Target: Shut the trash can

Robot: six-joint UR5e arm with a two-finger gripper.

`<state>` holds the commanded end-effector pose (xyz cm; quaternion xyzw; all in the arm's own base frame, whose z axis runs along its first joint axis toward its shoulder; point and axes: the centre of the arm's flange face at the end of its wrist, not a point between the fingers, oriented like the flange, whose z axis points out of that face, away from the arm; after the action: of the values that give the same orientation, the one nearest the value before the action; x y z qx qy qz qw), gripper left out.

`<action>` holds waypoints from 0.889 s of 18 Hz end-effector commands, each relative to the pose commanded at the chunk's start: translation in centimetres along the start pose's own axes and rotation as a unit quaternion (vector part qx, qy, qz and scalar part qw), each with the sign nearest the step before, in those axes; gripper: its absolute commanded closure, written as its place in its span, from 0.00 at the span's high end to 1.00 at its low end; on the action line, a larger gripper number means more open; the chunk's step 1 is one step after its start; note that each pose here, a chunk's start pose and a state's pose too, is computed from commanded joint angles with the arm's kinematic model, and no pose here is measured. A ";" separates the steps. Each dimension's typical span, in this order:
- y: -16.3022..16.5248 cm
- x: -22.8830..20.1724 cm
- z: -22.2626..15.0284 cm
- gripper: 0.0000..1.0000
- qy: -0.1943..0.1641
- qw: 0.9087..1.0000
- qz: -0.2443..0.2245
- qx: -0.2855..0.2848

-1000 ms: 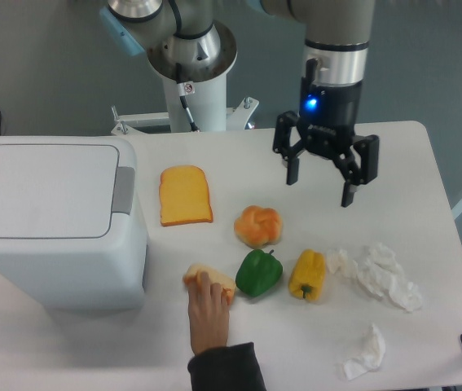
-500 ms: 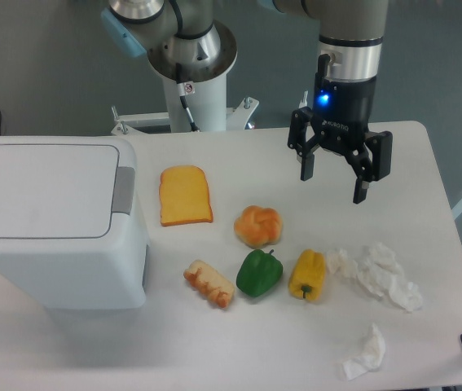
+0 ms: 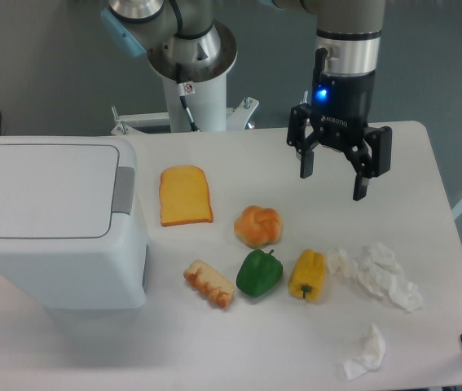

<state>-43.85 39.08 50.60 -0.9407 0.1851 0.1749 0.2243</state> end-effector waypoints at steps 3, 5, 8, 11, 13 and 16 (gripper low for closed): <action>0.2 0.2 0.2 1.00 0.002 1.000 -0.008 0.001; 0.0 0.2 0.1 1.00 0.002 1.000 -0.007 0.002; -0.4 0.4 -0.2 1.00 0.000 1.000 -0.011 0.004; -0.7 0.5 -0.3 1.00 -0.001 1.000 -0.009 0.005; -0.7 0.5 -0.3 1.00 -0.001 1.000 -0.009 0.005; -0.8 0.5 -0.4 1.00 -0.001 1.000 -0.008 0.007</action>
<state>-42.96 39.41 51.02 -0.9404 0.1785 0.1729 0.2320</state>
